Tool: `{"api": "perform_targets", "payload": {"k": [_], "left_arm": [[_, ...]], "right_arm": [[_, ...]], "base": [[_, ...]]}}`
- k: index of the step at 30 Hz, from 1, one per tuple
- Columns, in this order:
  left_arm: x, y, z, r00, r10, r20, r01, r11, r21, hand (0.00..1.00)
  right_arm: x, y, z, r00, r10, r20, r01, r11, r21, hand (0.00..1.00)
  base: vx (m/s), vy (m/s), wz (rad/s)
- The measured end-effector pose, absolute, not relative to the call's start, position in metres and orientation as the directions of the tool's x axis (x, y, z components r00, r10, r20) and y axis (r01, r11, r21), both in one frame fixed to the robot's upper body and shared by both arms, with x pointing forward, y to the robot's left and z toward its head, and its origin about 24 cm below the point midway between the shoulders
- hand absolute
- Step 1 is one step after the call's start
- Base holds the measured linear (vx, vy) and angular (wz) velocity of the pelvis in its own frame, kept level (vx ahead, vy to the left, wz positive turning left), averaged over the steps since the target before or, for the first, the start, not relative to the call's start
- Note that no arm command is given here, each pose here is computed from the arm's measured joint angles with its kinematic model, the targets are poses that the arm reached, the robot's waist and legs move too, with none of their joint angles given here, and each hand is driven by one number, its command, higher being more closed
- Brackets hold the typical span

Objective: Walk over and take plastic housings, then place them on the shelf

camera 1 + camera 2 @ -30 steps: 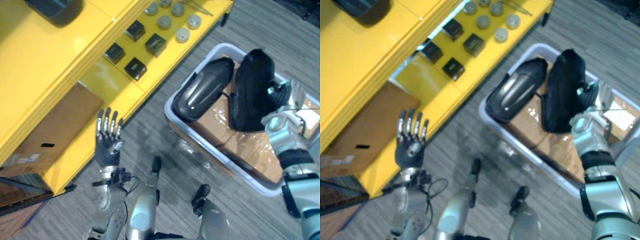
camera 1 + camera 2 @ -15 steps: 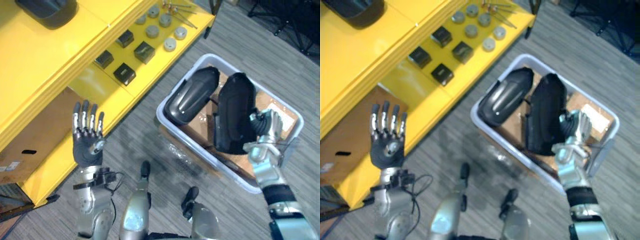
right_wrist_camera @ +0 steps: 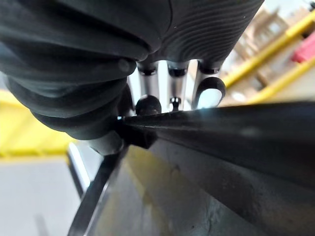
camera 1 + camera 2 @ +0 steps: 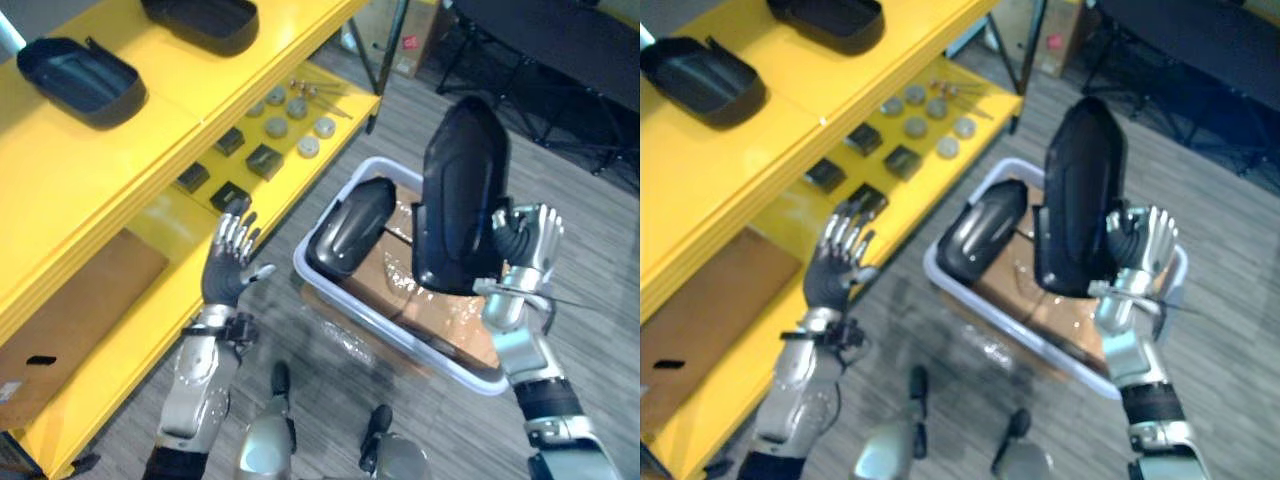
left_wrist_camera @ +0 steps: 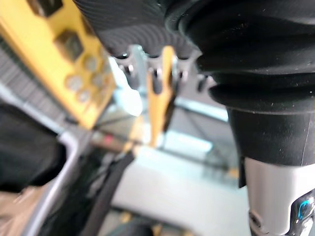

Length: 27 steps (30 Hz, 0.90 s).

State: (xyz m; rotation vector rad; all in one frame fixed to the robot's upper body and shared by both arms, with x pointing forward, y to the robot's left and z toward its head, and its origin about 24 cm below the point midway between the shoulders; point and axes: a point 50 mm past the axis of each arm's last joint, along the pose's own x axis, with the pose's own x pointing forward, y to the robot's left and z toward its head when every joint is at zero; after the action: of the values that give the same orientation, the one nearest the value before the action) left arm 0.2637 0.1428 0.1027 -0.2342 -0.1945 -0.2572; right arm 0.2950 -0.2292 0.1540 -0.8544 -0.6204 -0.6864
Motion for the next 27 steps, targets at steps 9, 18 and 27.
{"api": "perform_targets", "payload": {"k": [9, 18, 27], "left_arm": [[0.275, 0.098, 0.084, 0.851, -0.525, 0.021, 0.486, 0.771, -0.412, 0.0], [0.275, 0.083, 0.066, 0.817, -0.574, -0.059, 0.473, 0.725, -0.5, 0.0], [0.276, 0.067, 0.073, 0.836, -0.548, 0.027, 0.471, 0.691, -0.548, 0.0]], "right_arm": [[0.279, -0.206, 0.184, 0.472, -0.14, 0.87, 0.757, 0.57, -0.319, 1.0], [0.276, -0.179, 0.183, 0.49, -0.03, 0.871, 0.659, 0.666, -0.348, 1.0], [0.269, -0.136, 0.144, 0.625, 0.08, 0.777, 0.451, 0.775, -0.443, 1.0]], "base": [[-0.01, 0.005, -0.1], [0.0, 0.0, 0.0], [0.0, 0.0, 0.0]]}}
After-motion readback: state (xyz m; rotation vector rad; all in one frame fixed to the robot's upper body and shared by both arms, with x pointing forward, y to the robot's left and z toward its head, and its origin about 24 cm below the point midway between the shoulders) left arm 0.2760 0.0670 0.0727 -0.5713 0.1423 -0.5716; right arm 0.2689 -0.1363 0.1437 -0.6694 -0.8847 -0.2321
